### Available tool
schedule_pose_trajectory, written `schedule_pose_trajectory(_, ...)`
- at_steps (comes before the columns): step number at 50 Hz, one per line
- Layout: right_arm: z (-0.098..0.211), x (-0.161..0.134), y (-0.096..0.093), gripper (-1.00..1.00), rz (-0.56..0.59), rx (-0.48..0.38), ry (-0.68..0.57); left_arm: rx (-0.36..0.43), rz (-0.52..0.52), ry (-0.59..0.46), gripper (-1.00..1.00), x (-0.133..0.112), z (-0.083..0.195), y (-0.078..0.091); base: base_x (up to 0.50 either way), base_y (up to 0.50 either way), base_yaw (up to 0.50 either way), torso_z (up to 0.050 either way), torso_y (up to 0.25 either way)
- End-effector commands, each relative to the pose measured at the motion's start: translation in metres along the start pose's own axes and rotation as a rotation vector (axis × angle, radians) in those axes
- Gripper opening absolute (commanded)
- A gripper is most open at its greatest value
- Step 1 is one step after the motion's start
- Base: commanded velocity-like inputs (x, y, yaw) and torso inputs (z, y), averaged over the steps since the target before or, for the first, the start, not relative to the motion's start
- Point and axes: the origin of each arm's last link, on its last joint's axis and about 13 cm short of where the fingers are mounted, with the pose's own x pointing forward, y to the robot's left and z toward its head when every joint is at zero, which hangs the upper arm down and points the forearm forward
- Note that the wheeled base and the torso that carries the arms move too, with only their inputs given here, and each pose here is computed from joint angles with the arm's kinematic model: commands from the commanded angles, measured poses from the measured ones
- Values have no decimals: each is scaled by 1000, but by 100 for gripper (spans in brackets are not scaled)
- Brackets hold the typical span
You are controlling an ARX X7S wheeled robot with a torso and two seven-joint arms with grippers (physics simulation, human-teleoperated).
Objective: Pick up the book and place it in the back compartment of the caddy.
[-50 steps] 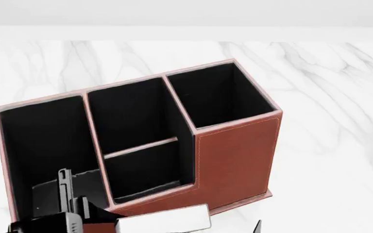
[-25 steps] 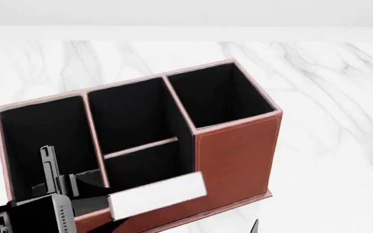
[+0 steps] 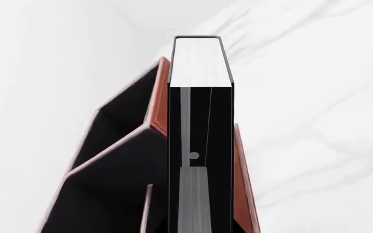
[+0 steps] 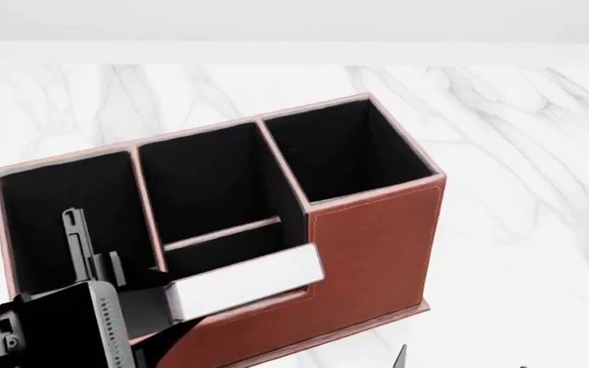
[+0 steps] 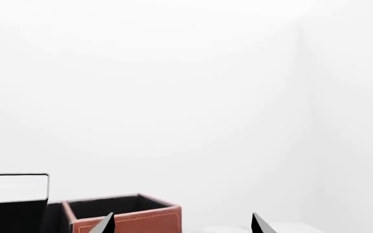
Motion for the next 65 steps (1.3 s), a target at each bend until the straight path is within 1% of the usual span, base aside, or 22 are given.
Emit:
schedule_pose_trajectory(1,-1,1,1,100,-11,-33,12,-21,42,-26,-100,6,2,7,0,0,0,0,0)
schedule_pose_trajectory(15,-1,1,1,100,-11,-33,12,-21,42,-26,-100,6,2,7,0,0,0,0,1)
schedule_pose_trajectory(17,-1,1,1,100,-6,-23,11,-39,4,-74,-100,5,1,7,0,0,0,0,5)
schedule_pose_trajectory(18,-1,1,1,100,-1,-21,7,-91,-89,-151,-100,5,-2,10,0,0,0,0,0)
schedule_pose_trajectory(19,-1,1,1,100,1,-20,7,-103,-85,-166,-100,5,-4,13,0,0,0,0,0)
schedule_pose_trajectory(20,-1,1,1,100,3,-19,7,-89,-90,-134,-100,6,-5,14,0,0,0,0,0)
schedule_pose_trajectory(22,-2,1,1,100,5,-20,8,-104,-114,-157,-100,5,-5,16,0,0,0,0,0)
schedule_pose_trajectory(26,-3,1,2,100,7,-21,9,-74,-213,-174,-100,6,-5,18,0,0,0,0,3)
schedule_pose_trajectory(28,-2,1,1,100,7,-21,8,-74,-218,-188,-100,6,-6,20,0,0,0,0,0)
schedule_pose_trajectory(29,-2,1,1,100,7,-20,8,-74,-200,-154,-100,6,-6,21,0,0,0,0,0)
schedule_pose_trajectory(30,-2,1,1,100,6,-20,7,-87,-209,-206,-100,5,-6,22,0,0,0,10,0)
schedule_pose_trajectory(31,-2,1,1,100,7,-21,7,-90,-194,-174,-100,5,-8,24,0,0,0,0,0)
schedule_pose_trajectory(33,-3,1,2,100,8,-22,7,-114,-216,-211,-100,5,-9,26,0,0,0,0,5)
schedule_pose_trajectory(37,-3,1,2,100,9,-22,8,-168,-209,-170,-100,6,-9,29,0,0,0,0,0)
schedule_pose_trajectory(42,-5,2,2,100,12,-26,11,-206,-265,-225,-100,5,-8,31,0,0,0,0,2)
schedule_pose_trajectory(48,-6,2,3,100,12,-30,13,-319,-335,-241,-100,7,-9,37,0,0,0,0,0)
schedule_pose_trajectory(49,-7,2,3,100,12,-30,13,-359,-355,-254,-100,8,-8,38,0,0,0,0,10)
schedule_pose_trajectory(51,-7,2,3,100,12,-30,13,-344,-364,-251,-100,8,-8,38,0,0,0,0,0)
schedule_pose_trajectory(53,-7,2,3,100,11,-32,14,-402,-379,-228,-100,9,-8,39,0,0,0,0,0)
schedule_pose_trajectory(54,-7,2,3,100,10,-32,14,-394,-383,-248,-100,9,-9,40,0,0,0,0,0)
schedule_pose_trajectory(60,-8,3,3,100,9,-34,16,-448,-382,-243,-100,10,-10,41,0,0,0,0,2)
schedule_pose_trajectory(65,-9,3,3,100,9,-35,18,-485,-299,-259,-100,6,-13,44,0,0,0,2,0)
